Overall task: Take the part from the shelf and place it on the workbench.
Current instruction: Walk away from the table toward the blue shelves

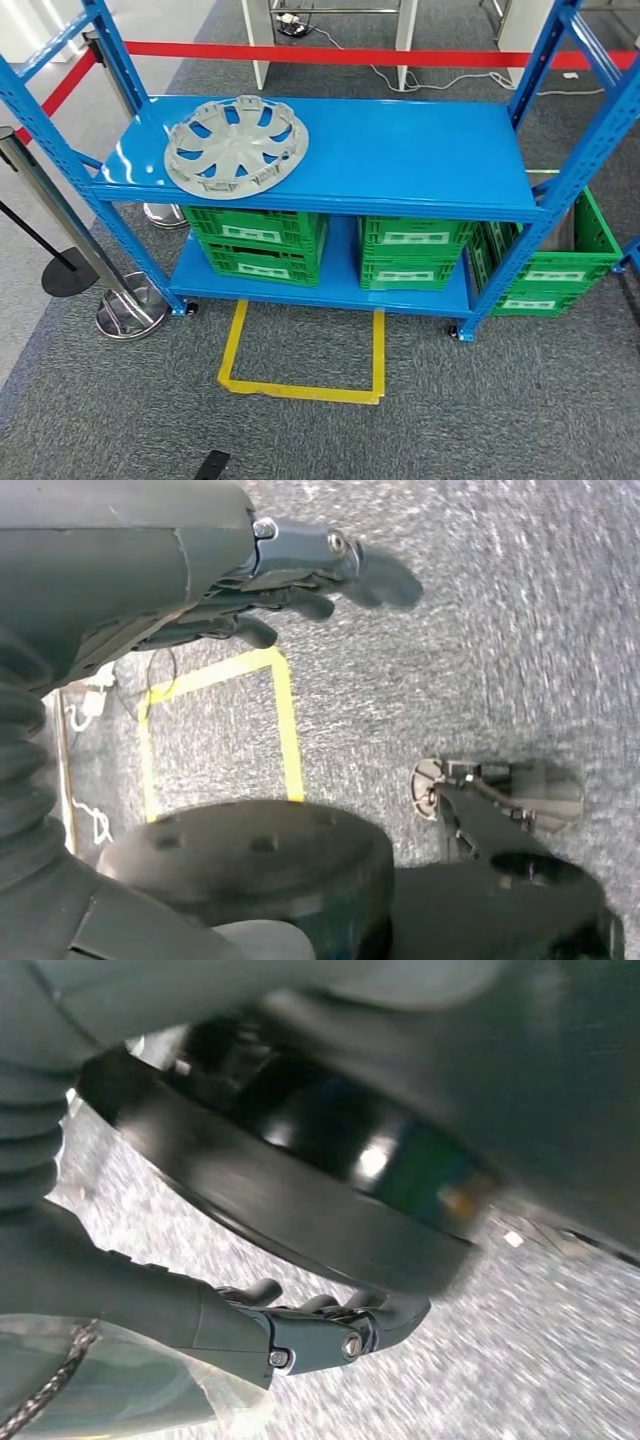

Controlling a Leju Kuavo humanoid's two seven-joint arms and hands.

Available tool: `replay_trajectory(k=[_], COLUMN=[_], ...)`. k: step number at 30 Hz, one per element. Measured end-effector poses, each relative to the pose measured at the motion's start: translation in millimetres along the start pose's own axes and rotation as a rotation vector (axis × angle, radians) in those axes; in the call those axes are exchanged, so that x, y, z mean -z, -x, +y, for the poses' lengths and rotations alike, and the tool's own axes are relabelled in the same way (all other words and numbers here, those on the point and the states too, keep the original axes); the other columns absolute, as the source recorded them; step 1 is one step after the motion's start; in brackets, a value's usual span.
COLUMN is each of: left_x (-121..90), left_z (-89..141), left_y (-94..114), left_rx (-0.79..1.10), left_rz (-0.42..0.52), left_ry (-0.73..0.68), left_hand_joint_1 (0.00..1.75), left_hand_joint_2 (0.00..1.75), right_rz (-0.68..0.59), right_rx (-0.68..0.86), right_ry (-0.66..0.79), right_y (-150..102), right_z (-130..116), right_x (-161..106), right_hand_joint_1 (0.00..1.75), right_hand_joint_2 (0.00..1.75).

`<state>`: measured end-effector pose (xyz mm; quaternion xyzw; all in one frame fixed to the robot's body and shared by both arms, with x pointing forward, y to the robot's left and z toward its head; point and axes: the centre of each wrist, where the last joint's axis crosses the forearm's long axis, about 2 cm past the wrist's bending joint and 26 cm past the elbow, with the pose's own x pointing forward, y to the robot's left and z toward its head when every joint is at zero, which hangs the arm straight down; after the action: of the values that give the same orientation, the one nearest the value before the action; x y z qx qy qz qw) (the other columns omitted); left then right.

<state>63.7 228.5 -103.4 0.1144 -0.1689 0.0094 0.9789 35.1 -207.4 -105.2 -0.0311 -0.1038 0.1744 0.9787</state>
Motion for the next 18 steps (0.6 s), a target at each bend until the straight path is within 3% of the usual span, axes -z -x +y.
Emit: replay_trajectory(k=[2, 3, 6, 15, 18], left_x=[1, 2, 2, -3, -3], left_z=[5, 6, 10, 22, 28], left_y=[2, 4, 11, 47, 52], left_rx=[-0.009, -0.012, -0.021, -0.021, -0.02], left_rz=[0.006, 0.009, 0.028, 0.1, 0.107], left_ry=[0.0, 0.002, 0.014, 0.048, 0.056], left_hand_joint_1=[0.0, 0.0, 0.0, 0.0, 0.0], left_hand_joint_2=[0.44, 0.0, 0.0, 0.0, 0.0], right_rz=[0.005, 0.005, 0.0, -0.06, -0.059], right_rx=[0.029, 0.041, 0.076, 0.155, 0.176], right_ry=[0.001, 0.002, 0.018, 0.066, 0.066], right_y=[2, 2, 2, -11, -5], right_z=[-3, -4, -14, -42, -48], right_x=[0, 1, 3, 7, 7], right_hand_joint_1=[0.0, 0.0, 0.0, 0.0, 0.0], right_hand_joint_2=[1.75, 1.31, 0.0, 0.0, 1.31])
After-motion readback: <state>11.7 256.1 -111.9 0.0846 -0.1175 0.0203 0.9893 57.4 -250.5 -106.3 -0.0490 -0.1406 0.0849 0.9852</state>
